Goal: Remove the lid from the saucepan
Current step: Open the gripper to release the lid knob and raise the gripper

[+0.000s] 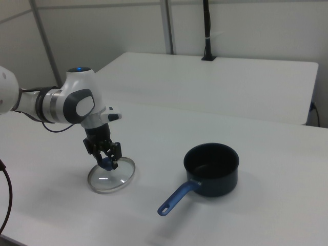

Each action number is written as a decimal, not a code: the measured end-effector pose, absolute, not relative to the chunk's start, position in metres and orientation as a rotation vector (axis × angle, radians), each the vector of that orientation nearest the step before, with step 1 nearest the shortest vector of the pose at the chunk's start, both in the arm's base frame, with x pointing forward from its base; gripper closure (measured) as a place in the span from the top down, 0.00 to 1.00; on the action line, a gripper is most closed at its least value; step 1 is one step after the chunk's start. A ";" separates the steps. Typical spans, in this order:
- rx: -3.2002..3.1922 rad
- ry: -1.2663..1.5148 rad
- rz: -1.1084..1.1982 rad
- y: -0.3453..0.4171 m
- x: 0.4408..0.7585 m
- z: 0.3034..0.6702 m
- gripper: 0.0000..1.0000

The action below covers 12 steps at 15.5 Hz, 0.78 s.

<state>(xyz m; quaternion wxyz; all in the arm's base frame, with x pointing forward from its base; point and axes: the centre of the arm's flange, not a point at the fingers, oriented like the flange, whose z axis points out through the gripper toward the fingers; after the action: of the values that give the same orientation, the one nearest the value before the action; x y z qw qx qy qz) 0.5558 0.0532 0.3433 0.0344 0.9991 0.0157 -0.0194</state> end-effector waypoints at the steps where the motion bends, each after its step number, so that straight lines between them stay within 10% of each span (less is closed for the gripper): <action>1: 3.072 0.049 -0.060 0.053 0.556 0.343 0.67; 12: 3.067 0.052 -0.097 0.052 0.552 0.333 0.73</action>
<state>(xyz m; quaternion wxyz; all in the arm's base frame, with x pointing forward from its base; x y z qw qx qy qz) 0.5522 0.0522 0.3334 0.0365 0.9987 0.0169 -0.0317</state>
